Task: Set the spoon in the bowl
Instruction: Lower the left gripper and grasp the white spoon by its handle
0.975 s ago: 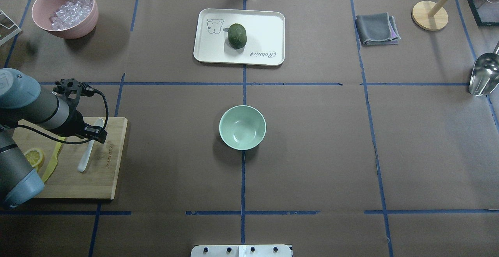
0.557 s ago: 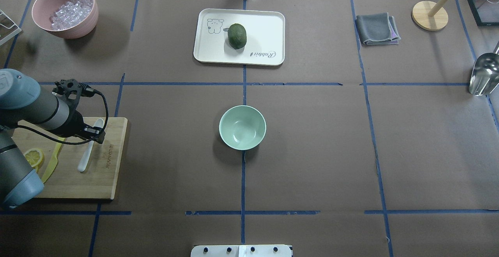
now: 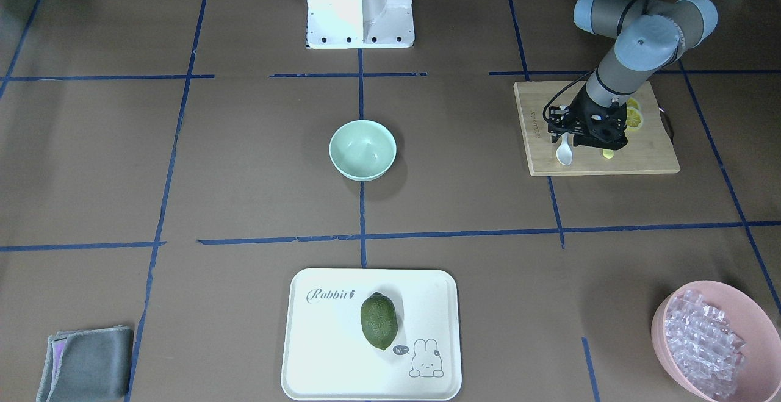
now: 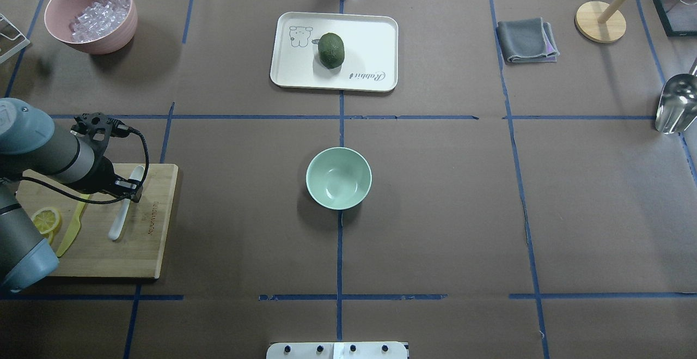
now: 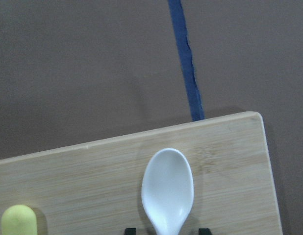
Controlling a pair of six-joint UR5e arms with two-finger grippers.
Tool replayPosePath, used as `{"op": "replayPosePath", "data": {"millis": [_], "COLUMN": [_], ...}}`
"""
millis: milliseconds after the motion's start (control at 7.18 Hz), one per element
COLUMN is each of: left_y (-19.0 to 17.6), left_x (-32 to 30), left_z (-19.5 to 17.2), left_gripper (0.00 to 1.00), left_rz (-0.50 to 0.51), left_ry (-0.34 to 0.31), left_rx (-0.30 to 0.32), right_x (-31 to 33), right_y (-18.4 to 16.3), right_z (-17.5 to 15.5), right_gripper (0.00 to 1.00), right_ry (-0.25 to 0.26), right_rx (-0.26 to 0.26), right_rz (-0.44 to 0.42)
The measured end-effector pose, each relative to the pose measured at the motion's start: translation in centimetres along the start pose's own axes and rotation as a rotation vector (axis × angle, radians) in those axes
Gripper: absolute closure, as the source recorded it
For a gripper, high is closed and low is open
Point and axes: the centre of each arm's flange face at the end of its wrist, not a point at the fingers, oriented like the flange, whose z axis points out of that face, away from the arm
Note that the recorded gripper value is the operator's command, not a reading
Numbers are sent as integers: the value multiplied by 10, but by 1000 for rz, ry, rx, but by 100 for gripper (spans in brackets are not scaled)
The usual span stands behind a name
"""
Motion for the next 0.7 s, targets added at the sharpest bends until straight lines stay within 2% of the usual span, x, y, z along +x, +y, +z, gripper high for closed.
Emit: {"op": "replayPosePath", "data": {"millis": [139,279,697], "left_y": [0,1,1], "left_x": [0,0,3], "left_z": [0,0,-4], "left_gripper": [83,92,99], "left_rz": [0,0,3], "left_ry": [1,2,8], "left_rx": [-1,-1,1], "right_x": [0,0,-1], "right_y": [0,0,-1], "right_z": [0,0,-1], "right_gripper": [0,0,0], "right_ry": [0,0,0], "right_rx": [1,1,2], "right_rz": [-1,-1,-2]}}
